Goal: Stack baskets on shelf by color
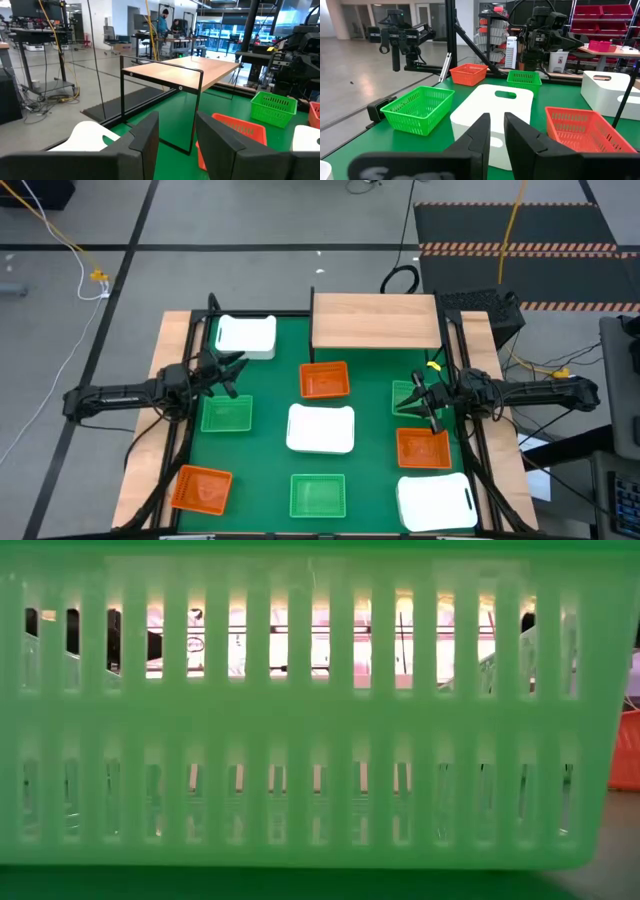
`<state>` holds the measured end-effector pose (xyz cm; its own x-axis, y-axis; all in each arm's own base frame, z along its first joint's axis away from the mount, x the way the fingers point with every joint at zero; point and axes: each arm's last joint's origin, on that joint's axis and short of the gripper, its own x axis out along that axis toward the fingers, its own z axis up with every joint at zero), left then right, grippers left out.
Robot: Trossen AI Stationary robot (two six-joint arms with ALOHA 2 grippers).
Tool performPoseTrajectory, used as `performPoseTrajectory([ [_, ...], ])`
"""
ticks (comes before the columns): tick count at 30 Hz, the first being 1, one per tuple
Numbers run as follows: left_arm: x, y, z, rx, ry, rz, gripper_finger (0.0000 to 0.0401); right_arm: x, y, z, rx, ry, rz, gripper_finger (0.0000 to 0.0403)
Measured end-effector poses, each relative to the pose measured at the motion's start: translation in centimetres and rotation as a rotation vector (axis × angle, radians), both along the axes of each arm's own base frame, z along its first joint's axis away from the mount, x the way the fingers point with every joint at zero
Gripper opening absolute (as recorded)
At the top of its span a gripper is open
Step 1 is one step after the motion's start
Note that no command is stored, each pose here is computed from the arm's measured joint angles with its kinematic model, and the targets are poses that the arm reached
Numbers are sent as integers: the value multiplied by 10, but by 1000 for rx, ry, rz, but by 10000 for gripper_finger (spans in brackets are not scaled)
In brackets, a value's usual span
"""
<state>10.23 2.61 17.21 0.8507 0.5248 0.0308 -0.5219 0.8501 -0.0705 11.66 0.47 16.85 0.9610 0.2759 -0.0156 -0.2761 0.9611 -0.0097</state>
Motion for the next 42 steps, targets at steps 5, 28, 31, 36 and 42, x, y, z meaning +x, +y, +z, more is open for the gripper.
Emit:
performPoseTrajectory([
  [5, 0, 0, 0, 0, 0, 0, 131, 0, 0, 0, 0, 0, -1, 47],
  [28, 0, 0, 0, 0, 0, 0, 131, 0, 0, 0, 0, 0, 0, 47],
  [31, 0, 0, 0, 0, 0, 0, 131, 0, 0, 0, 0, 1, 0, 47],
  [36, 0, 0, 0, 0, 0, 0, 131, 0, 0, 0, 0, 1, 0, 47],
  [42, 0, 0, 0, 0, 0, 0, 131, 0, 0, 1, -1, -13, -1, 47],
])
